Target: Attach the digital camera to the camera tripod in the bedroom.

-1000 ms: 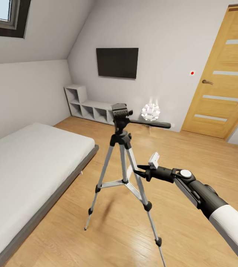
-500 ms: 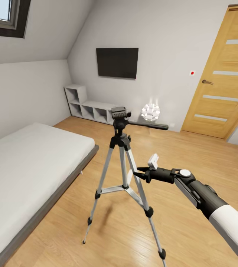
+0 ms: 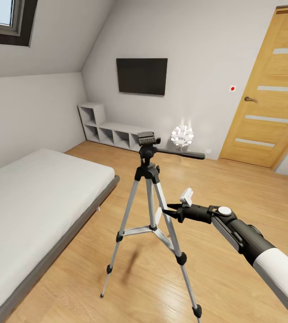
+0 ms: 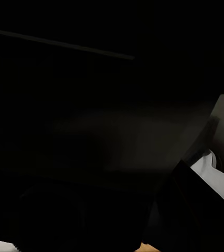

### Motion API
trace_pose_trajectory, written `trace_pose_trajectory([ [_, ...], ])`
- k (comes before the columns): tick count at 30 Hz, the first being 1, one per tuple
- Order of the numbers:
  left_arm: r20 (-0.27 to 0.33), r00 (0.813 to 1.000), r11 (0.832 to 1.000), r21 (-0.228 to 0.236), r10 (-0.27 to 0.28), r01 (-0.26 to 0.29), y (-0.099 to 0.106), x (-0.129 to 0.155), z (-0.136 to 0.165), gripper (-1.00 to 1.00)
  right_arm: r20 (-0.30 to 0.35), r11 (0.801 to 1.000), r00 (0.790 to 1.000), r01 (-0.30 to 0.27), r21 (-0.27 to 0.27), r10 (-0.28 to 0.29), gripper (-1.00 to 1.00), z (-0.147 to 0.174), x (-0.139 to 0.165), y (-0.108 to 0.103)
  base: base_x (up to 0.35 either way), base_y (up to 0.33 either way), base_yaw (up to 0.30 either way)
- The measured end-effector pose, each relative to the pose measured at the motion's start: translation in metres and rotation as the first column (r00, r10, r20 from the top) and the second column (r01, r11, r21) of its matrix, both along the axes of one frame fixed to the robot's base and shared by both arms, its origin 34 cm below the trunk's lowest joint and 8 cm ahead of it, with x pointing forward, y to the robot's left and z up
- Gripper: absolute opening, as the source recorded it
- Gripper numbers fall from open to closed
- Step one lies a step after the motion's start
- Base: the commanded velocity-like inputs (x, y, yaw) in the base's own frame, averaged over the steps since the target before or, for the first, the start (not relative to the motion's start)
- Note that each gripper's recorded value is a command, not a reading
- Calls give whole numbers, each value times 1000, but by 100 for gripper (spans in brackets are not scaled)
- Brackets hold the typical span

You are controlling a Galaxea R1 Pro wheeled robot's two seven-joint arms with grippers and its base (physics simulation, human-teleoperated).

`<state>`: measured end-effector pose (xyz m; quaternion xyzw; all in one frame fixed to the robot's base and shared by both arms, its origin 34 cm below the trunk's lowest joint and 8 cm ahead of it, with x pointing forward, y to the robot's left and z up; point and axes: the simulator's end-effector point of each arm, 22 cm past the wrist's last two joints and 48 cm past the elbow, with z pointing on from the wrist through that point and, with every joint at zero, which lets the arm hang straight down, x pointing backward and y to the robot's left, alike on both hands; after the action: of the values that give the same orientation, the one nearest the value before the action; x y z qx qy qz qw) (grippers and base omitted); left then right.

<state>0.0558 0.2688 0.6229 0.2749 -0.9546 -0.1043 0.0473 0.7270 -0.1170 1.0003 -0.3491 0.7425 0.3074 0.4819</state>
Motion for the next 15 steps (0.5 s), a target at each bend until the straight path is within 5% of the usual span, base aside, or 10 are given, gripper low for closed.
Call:
trace_pose_trajectory([
  [15, 0, 1000, 1000, -1, 0, 0, 0, 0, 0, -100, 11, 1000, 1000, 15, 7, -15, -100, -6, 2, -6, 0, 0, 0],
])
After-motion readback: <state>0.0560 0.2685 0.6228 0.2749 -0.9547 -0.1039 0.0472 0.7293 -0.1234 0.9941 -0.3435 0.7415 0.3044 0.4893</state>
